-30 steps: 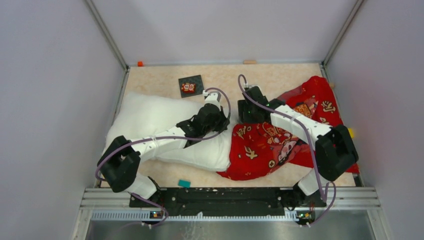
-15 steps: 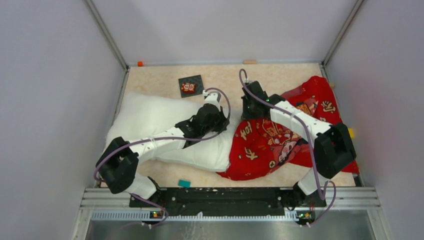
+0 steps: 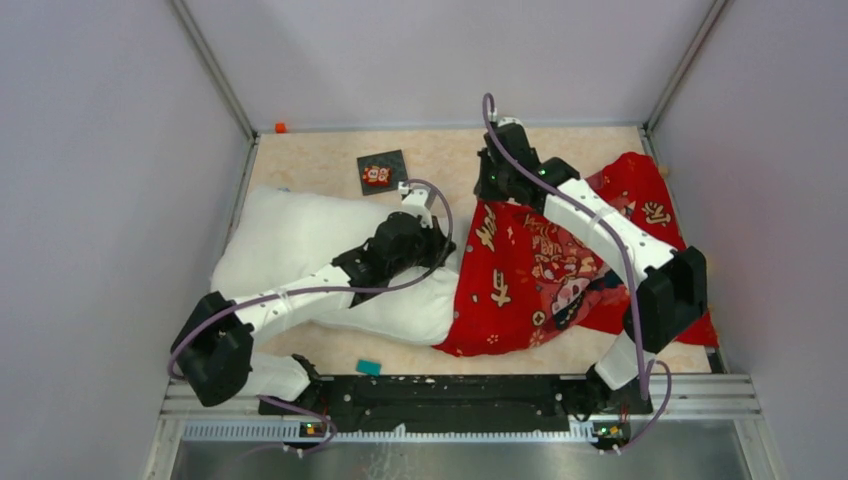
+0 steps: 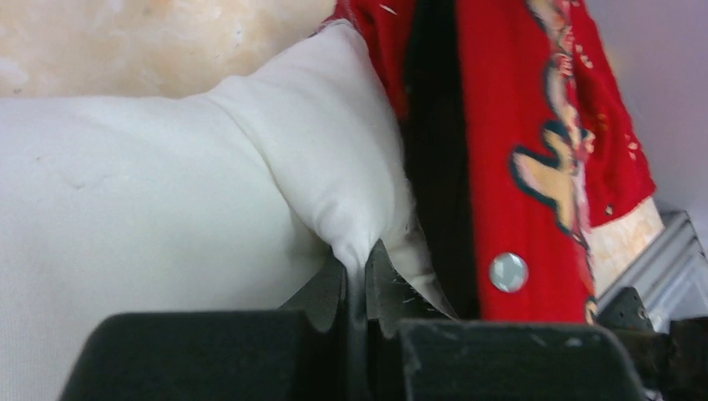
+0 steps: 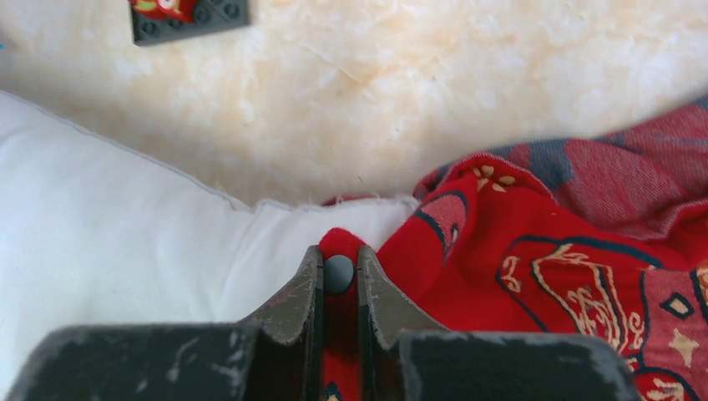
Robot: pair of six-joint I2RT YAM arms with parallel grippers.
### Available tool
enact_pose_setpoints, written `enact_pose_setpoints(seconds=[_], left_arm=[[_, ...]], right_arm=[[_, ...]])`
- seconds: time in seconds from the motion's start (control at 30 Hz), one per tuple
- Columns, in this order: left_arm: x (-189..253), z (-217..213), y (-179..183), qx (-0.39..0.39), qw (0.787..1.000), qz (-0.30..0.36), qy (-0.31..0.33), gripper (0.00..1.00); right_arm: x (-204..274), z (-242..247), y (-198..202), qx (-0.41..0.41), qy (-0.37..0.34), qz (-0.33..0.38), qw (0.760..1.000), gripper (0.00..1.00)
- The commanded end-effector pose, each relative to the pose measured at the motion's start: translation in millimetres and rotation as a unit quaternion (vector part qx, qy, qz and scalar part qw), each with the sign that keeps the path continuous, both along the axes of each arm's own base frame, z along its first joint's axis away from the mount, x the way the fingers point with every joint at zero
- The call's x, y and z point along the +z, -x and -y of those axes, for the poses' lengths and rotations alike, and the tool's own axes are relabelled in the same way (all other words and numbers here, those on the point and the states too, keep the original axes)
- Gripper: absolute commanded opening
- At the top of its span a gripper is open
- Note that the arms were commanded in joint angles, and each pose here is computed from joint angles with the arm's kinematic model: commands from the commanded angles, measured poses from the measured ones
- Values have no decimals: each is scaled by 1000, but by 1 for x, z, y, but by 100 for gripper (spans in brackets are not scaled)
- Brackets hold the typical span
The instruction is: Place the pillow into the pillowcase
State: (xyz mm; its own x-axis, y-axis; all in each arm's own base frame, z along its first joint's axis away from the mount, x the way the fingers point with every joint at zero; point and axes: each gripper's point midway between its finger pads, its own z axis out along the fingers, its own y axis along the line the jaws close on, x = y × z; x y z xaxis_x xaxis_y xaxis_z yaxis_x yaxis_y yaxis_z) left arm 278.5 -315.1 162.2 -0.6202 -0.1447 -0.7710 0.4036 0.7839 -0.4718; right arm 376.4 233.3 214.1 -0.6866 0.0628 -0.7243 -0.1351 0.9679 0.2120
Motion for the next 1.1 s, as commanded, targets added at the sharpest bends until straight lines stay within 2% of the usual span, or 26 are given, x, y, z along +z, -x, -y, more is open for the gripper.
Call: enact_pose_setpoints(seconds=[0.0,0.13,0.23,0.37,0.47,0.53,0.67,0.7,0.77,0.83,1.0,1.07], left_arm=[[26,12,42,-119,992,19,34,0],[67,24,53,-174,979,74,79,0],[58,24,32,-134,986,74,71,0],[17,21,-5,-70,995,14,66,0],[-12,25,-14,-85,993,-42,74,0],[-18,24,-15,-79,993,-57,64,0],[-10,12,-15,-57,996,-57,42,17],[-6,9,-15,-54,996,-61,34,21],[2,2,-10,-48,996,-71,16,30],[14,-7,-9,-38,997,-64,3,37],[67,-37,-24,15,999,14,-35,51],[80,-53,-41,53,995,43,-79,60]], right_arm=[[55,-29,-38,11,-39,86,995,0],[77,-58,-43,36,-40,110,992,0],[85,-72,-40,47,-42,118,991,0],[60,-66,-27,40,-30,96,994,0],[20,-45,-17,24,-11,58,998,0],[-4,-34,-8,25,-18,37,999,0],[-31,-17,9,28,-24,21,999,1],[-37,-15,13,28,-24,18,999,5],[-40,-9,18,26,-20,19,999,22],[-39,-4,20,23,-19,24,999,31],[-31,0,20,29,-11,35,999,42],[-28,2,19,29,-1,39,999,45]])
